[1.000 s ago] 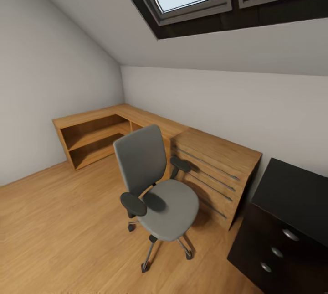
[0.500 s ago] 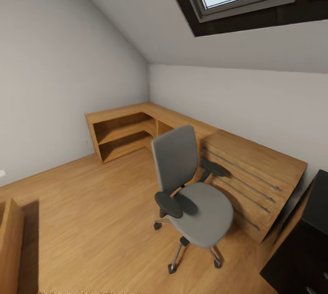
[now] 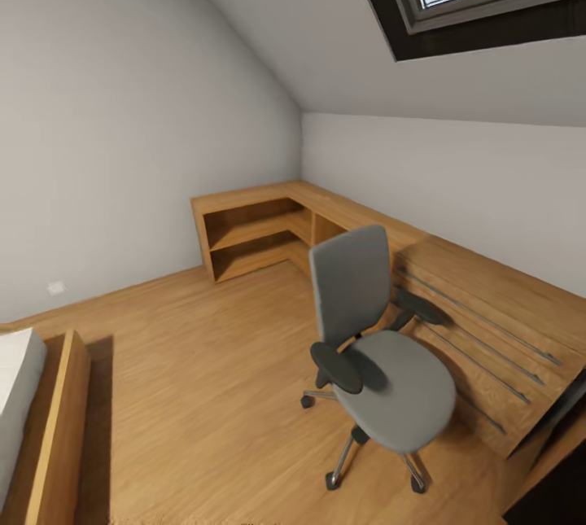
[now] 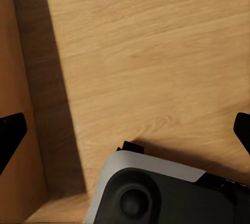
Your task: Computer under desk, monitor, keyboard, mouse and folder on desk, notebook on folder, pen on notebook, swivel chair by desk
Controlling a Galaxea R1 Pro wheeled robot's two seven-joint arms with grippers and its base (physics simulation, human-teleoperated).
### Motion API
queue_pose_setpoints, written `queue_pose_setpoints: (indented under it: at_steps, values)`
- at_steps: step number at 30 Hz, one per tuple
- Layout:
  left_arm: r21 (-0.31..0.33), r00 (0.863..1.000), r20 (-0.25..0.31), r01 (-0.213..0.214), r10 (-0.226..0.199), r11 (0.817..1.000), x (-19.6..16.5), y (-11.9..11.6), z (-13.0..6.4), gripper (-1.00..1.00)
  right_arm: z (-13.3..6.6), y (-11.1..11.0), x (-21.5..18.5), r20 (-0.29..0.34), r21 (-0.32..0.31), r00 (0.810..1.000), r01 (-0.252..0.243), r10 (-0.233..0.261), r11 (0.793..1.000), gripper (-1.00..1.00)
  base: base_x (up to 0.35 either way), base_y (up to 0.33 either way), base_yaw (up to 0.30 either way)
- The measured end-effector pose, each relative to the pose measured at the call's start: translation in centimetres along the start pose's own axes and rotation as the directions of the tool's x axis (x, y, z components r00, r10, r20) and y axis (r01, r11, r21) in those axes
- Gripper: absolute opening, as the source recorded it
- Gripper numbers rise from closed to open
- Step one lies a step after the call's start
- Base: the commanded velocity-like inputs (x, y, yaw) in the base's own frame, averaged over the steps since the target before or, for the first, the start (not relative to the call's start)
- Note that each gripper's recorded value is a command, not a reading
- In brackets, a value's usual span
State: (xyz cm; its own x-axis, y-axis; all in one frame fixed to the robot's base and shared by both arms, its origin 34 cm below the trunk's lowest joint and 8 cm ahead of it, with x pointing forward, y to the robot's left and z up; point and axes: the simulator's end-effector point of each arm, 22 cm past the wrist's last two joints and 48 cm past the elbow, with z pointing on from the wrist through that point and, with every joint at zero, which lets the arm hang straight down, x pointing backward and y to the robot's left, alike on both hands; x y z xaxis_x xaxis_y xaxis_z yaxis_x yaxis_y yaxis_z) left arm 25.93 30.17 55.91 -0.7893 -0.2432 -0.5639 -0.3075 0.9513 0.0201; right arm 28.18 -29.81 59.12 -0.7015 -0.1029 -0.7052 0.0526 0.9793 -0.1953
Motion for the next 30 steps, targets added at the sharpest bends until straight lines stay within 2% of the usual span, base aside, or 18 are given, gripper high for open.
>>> queue_pose_setpoints:
  at_steps: [23, 30]
  values:
    - [0.014, 1.0, -0.013, -0.004, 0.004, 1.0, 0.47, -0.65, -0.14, 1.0, -0.07, 0.1, 0.17, -0.006, -0.002, 1.0, 0.001, -0.001, 1.0, 1.0, 0.002, 0.0, 0.262]
    - [0.017, 1.0, -0.013, -0.005, 0.005, 1.0, 0.51, -0.74, -0.17, 1.0, -0.1, 0.12, 0.15, -0.004, -0.002, 1.0, 0.0, 0.0, 1.0, 1.0, 0.201, 0.0, 0.273]
